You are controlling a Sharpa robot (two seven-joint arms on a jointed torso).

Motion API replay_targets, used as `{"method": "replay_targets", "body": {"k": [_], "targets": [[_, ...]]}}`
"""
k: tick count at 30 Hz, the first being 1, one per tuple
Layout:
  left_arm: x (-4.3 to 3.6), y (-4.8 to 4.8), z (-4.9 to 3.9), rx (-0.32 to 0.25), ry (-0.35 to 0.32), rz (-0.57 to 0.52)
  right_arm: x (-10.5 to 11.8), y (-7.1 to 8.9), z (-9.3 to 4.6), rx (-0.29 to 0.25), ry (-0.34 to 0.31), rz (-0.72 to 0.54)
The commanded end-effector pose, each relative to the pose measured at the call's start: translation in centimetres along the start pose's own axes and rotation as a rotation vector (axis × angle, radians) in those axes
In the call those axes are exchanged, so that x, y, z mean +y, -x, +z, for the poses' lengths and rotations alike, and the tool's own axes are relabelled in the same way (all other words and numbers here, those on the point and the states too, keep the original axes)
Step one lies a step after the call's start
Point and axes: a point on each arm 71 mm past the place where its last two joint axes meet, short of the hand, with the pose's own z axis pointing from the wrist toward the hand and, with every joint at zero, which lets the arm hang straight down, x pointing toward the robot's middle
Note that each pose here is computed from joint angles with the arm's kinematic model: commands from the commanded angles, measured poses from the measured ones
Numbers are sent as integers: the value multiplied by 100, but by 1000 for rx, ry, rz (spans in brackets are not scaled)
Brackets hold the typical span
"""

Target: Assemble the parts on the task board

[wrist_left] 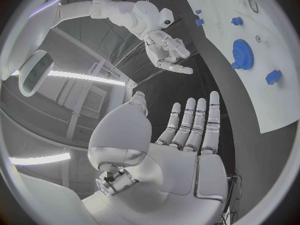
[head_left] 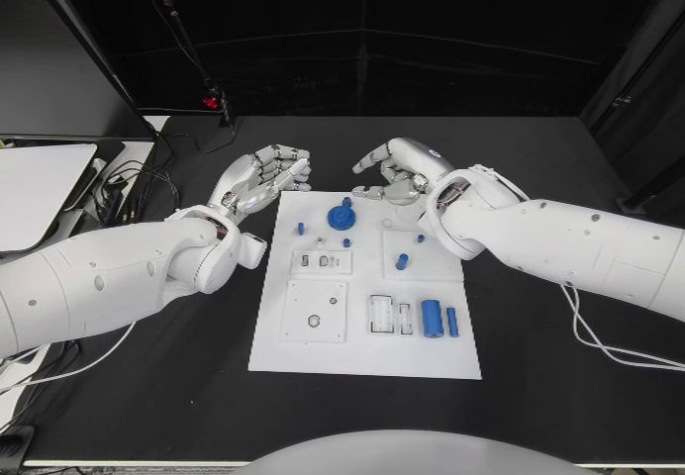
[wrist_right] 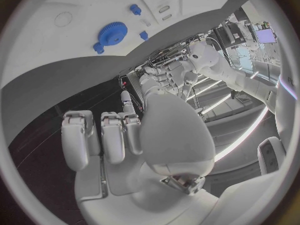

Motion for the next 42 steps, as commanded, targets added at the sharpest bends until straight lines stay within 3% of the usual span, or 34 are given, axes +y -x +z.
{"method": "replay_targets", "body": {"k": [1, 6, 13, 21, 25, 32, 42], "targets": [[-79, -5, 12, 6, -109, 0, -63, 194, -129, -120, -28, 159], [-73, -1, 19, 5, -109, 2, -233, 382, -357, -123, -47, 178], [-64, 5, 15, 4, -108, 3, -528, 622, -657, -113, -58, 104], [-51, -2, 7, 5, -105, 1, -921, 732, -867, -104, -170, 73], [-45, -3, -3, 5, -104, 0, -1086, 698, -891, -84, -223, 51], [-37, 3, -15, 4, -102, 1, -1254, 472, -948, -16, -283, 34], [-31, 7, -25, 4, -101, 0, -1281, 189, -919, 74, -285, -53]]}}
